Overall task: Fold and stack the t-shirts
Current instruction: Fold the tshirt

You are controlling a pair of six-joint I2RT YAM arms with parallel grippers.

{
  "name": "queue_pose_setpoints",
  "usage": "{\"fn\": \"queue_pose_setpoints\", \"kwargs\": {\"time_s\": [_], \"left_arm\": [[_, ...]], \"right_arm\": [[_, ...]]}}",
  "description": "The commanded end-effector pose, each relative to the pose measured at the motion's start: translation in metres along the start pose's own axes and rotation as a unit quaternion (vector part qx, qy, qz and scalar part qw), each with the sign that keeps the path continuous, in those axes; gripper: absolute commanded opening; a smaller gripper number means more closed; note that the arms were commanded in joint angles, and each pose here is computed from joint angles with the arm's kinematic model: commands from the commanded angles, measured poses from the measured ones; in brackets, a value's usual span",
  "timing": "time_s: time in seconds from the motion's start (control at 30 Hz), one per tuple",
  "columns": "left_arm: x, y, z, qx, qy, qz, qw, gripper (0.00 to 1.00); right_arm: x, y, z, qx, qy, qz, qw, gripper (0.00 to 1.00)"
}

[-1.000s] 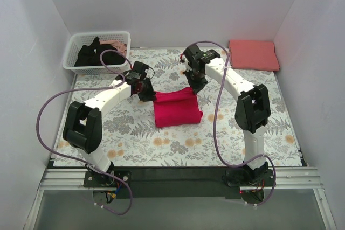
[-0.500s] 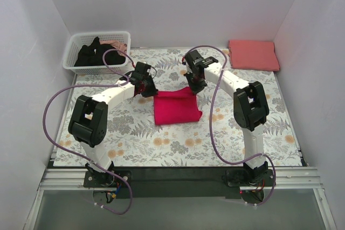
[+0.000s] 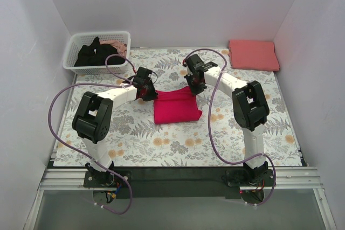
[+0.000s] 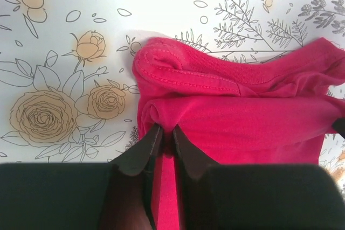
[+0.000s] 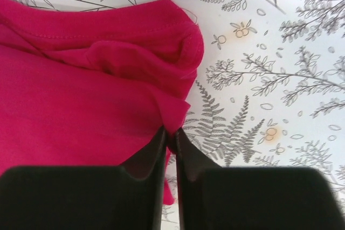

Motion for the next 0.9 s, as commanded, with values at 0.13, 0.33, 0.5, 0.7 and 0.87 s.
{"fn": "queue_pose_setpoints", "kwargs": {"time_s": [0.13,0.33,0.5,0.7,0.87], "left_arm": [[0.025,0.001,0.031,0.008,-0.069,-0.001,0.998,0.41],[0.032,-0.014,0.09,-0.044,-0.109,-0.009,0.993,0.67],[0.003,-0.025,0.11,-0.088,-0.093,-0.025,0.991,0.59],[-0.037,-0.029,0.094,-0.125,-0.042,-0.047,0.99,0.36],[-0.031,-0.033,0.062,-0.09,-0.032,-0.04,0.995,0.29]], "right_arm": [[0.026,-0.013,0.055,-0.022,-0.087,-0.005,0.996,0.36],[0.02,0.0,0.098,0.048,-0.144,0.012,0.988,0.43],[-0.01,0.018,0.09,0.156,-0.145,0.051,0.976,0.38],[-0.029,0.028,0.057,0.207,-0.121,0.062,0.969,0.26],[-0.018,0.032,0.04,0.215,-0.122,0.063,0.967,0.24]]}}
Point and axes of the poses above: each gripper's point midway between its finger pads, its own z axis back along the fingers, its own y axis along the line the jaws close on, x = y × z, the point moved 6 cm from there along z, back along the fingers, and after that the axes turned 4 degrees about -z, right-handed, at the moved point
